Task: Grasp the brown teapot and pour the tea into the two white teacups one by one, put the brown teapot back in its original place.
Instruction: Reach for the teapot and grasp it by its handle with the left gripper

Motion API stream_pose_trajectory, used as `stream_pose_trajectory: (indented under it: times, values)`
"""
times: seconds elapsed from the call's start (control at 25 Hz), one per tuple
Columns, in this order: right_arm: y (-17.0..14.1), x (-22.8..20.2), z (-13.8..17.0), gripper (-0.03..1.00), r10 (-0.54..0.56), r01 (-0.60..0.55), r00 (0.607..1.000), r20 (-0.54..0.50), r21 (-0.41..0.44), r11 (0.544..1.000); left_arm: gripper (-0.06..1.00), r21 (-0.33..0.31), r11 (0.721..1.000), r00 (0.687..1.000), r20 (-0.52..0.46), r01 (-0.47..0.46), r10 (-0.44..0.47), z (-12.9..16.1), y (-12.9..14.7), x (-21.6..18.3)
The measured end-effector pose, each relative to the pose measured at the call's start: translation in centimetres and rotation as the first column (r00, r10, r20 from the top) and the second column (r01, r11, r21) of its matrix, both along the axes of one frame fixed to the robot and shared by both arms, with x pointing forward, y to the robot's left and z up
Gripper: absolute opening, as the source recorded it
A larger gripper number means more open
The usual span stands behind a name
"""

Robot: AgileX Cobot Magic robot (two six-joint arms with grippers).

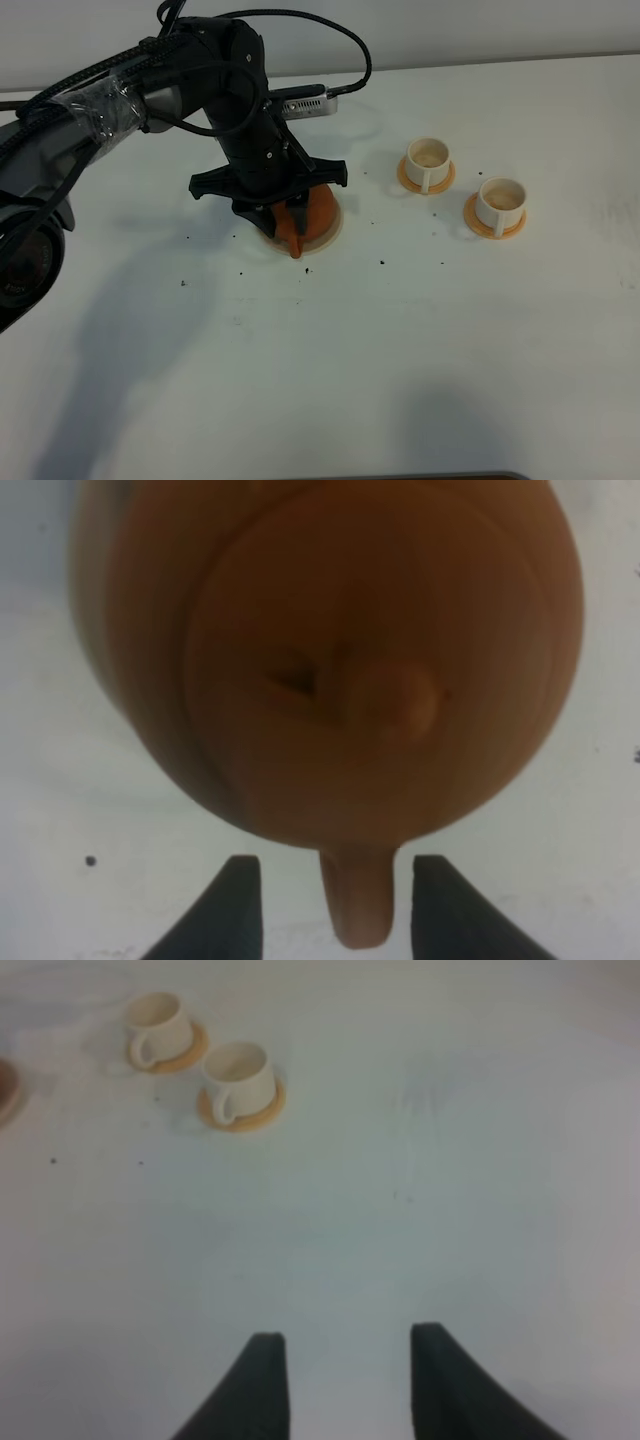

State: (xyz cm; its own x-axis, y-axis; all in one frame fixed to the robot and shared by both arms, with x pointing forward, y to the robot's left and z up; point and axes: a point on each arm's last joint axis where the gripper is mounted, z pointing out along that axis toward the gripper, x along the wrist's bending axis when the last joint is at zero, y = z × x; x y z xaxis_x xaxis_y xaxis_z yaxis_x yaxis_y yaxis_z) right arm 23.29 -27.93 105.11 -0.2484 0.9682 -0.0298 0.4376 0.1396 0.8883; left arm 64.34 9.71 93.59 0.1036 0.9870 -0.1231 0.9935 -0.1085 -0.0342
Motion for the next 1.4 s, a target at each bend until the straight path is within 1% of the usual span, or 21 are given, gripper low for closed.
stream_pose_trajectory:
  times: [0.16,0.28,0.44,0.8,0.96,1.32,1.4]
  values:
    - [0.0,0.0,0.0,0.29,0.0,0.0,1.0,0.0,0.0,1.0,0.36,0.002,1.0,1.0,0.0,0.001,-0.001,-0.1,0.0,0.0]
    - [0.0,0.0,0.0,0.29,0.0,0.0,1.0,0.0,0.0,1.0,0.35,0.007,1.0,1.0,-0.013,0.007,-0.007,-0.7,0.0,0.1]
    - [0.0,0.0,0.0,0.29,0.0,0.0,1.0,0.0,0.0,1.0,0.32,0.005,1.0,1.0,-0.018,0.008,-0.007,-1.0,-0.1,0.1]
    - [0.0,0.0,0.0,0.29,0.0,0.0,1.0,0.0,0.0,1.0,0.19,-0.005,1.0,1.0,-0.014,0.01,-0.01,-1.0,-0.2,0.1]
    - [0.0,0.0,0.0,0.29,0.0,0.0,1.0,0.0,0.0,1.0,0.12,-0.011,1.0,1.0,-0.011,0.012,-0.012,-1.0,-0.2,0.1]
    - [0.0,0.0,0.0,0.29,0.0,0.0,1.0,0.0,0.0,1.0,0.11,-0.014,0.998,0.998,-0.005,0.057,-0.057,-1.0,-0.2,0.1]
    - [0.0,0.0,0.0,0.29,0.0,0.0,1.0,0.0,0.0,1.0,0.11,-0.01,0.996,0.996,-0.001,0.086,-0.086,-0.8,-0.2,0.1]
